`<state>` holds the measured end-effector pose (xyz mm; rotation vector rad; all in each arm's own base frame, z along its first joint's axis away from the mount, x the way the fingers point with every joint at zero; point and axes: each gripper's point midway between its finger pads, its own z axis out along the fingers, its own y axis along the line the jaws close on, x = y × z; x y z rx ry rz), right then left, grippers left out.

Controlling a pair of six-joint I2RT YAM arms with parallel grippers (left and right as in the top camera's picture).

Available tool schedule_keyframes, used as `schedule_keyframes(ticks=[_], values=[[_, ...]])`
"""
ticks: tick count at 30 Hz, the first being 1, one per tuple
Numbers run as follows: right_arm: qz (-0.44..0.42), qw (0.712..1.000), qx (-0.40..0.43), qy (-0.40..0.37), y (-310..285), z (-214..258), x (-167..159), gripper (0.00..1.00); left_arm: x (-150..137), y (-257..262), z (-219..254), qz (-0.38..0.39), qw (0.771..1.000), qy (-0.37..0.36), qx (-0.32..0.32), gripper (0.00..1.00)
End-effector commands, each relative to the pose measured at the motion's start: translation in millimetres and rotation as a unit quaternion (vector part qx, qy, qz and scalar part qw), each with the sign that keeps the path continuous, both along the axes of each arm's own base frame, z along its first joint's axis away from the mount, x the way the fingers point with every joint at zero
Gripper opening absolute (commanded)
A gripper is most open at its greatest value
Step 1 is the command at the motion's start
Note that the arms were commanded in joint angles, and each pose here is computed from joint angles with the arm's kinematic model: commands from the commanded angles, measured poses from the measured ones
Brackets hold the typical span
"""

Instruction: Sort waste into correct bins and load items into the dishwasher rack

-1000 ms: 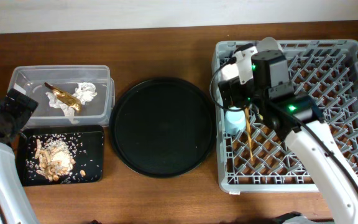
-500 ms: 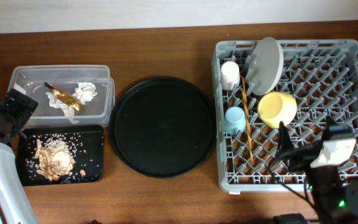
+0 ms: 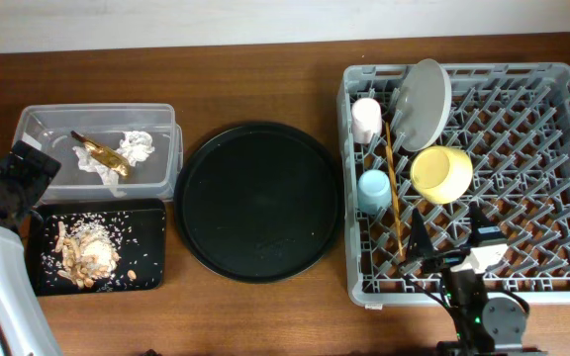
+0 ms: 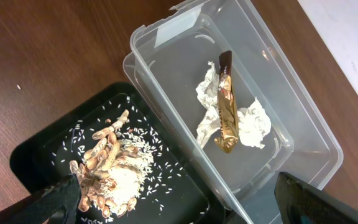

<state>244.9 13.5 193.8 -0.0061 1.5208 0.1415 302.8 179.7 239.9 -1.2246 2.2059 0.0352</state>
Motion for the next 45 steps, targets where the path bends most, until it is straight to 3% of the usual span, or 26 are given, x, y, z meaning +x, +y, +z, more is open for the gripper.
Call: schedule_keyframes(ticks=[1,14,45], values=[[-0.017,0.998,0.017,0.063,-6.4,-36.5,0.8,0.98,0.1,2.2,5.8,0.002,1.0,-0.005,0.005,0.99],[0.019,0.997,-0.041,0.057,12.3,-36.4,-0.3,0.98,0.1,2.2,5.8,0.002,1.0,-0.005,0.005,0.99],[0.007,0.998,-0.034,0.051,-2.2,-33.0,0.1,0.98,-0.8,1.2,4.4,0.001,1.0,-0.004,0.005,0.99]])
